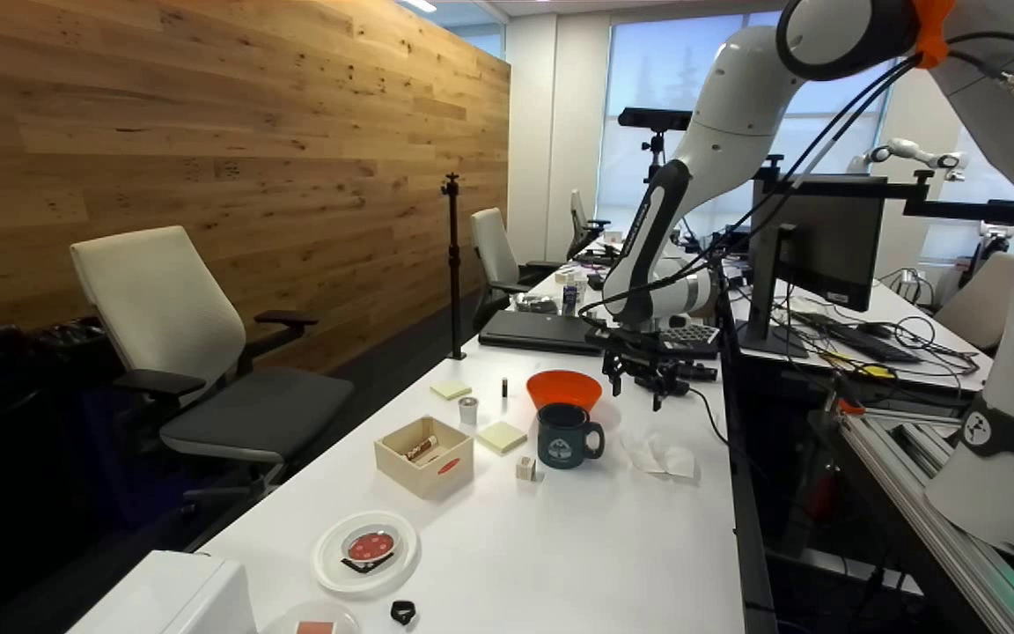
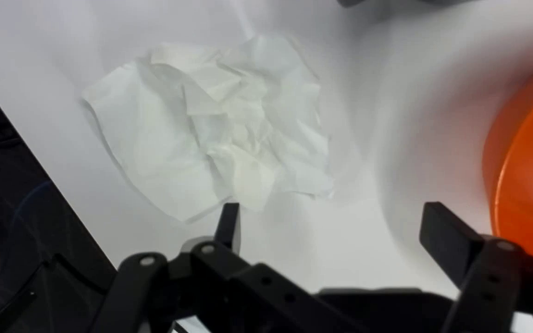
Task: Use the paper towel to wipe the table
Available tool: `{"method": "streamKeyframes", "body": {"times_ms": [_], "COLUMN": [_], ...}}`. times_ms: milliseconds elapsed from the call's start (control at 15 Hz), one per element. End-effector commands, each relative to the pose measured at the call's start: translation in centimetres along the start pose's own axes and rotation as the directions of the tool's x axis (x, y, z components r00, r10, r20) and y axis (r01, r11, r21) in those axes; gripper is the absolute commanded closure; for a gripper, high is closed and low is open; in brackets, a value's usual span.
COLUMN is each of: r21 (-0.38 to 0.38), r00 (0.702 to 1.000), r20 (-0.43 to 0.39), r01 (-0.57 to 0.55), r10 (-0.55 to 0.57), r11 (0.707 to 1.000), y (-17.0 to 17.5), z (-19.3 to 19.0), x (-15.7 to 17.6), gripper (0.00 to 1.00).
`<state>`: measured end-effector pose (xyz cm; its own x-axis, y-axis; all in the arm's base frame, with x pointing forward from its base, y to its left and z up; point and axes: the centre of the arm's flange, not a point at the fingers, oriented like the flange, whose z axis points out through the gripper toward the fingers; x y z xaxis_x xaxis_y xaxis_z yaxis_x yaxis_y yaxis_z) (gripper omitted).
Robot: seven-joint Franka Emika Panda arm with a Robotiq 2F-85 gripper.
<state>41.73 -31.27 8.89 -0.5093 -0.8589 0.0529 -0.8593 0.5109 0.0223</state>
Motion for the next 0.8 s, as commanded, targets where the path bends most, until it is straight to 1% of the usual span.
{"method": "streamKeyframes", "body": {"times_ms": [0, 467, 733], "r21": [-0.005, -0.084, -0.134], "r00": [0.990, 0.956, 0.939], "r20": [-0.020, -0.034, -0.031], "r01": [-0.143, -0.293, -0.344], "r10": [0.143, 0.291, 0.343], "r11": [0.990, 0.953, 0.929], "y": [-0.9, 3.1, 4.8], "z": [2.4, 5.4, 7.4], "x": [-0.3, -2.1, -3.5], "gripper": [0.00, 0.00, 0.00]}}
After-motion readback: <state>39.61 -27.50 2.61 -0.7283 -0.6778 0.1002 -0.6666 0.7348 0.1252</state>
